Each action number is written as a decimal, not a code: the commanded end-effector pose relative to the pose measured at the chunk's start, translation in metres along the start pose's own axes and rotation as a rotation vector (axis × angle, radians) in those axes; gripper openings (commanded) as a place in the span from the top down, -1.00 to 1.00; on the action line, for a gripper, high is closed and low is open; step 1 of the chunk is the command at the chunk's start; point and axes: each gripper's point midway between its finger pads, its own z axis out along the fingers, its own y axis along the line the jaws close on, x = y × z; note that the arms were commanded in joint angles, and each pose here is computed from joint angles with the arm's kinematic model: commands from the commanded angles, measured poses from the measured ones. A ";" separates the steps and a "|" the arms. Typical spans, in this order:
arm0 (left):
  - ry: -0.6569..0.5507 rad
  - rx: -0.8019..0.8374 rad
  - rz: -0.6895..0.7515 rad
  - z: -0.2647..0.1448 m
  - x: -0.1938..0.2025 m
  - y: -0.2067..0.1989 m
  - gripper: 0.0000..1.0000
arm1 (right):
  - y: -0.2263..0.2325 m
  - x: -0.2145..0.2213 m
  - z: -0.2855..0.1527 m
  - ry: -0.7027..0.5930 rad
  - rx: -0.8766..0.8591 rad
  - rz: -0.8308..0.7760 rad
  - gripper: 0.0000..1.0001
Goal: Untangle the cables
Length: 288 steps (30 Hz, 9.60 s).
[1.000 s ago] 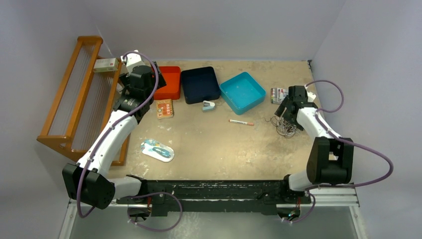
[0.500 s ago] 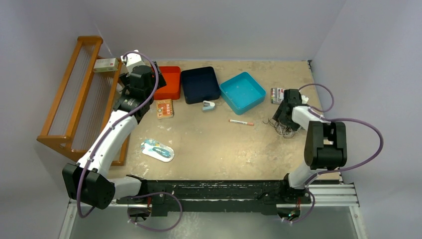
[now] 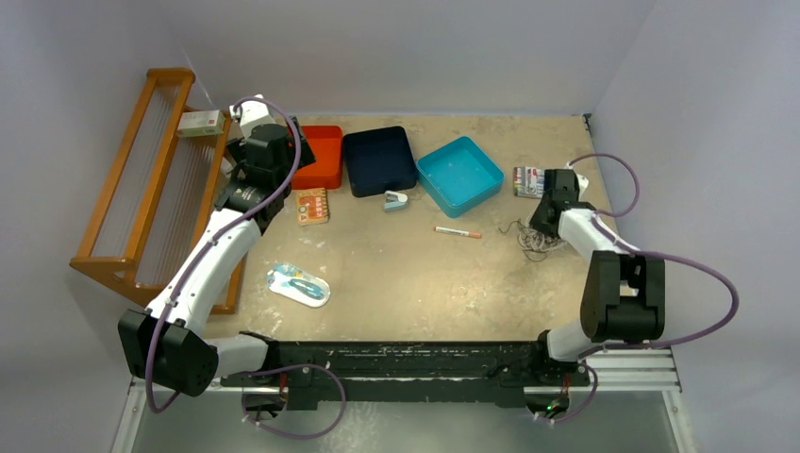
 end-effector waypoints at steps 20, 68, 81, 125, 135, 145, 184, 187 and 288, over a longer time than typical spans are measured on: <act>-0.032 0.043 -0.018 -0.003 -0.011 -0.009 -0.75 | 0.192 0.001 -0.222 -0.231 -0.737 -0.308 0.93; 0.068 0.093 -0.013 0.009 0.018 -0.024 -0.89 | 0.277 0.088 -0.230 -0.250 -0.953 -0.662 -0.67; 0.284 0.251 -0.066 0.000 0.073 -0.052 -0.66 | 0.267 0.038 -0.207 -0.397 -0.821 -0.410 -0.64; 0.522 0.635 -0.111 -0.067 0.196 -0.125 -0.24 | 0.262 0.038 -0.197 -0.435 -0.869 -0.340 -0.35; 0.576 0.598 -0.062 -0.055 0.222 -0.123 0.05 | 0.263 0.041 -0.197 -0.427 -0.879 -0.341 -0.25; 0.582 0.589 -0.091 -0.044 0.232 -0.130 0.32 | 0.261 0.041 -0.197 -0.437 -0.877 -0.349 -0.21; 0.499 0.806 0.308 -0.078 0.159 -0.144 1.00 | 0.259 0.040 -0.247 -0.588 -1.160 -0.300 -0.72; 0.488 0.844 0.310 -0.086 0.151 -0.148 1.00 | 0.259 0.044 -0.250 -0.596 -1.198 -0.306 -0.73; -0.197 0.989 0.092 -0.180 -0.156 -0.200 1.00 | 0.222 0.053 -0.289 -0.784 -1.288 -0.425 -0.58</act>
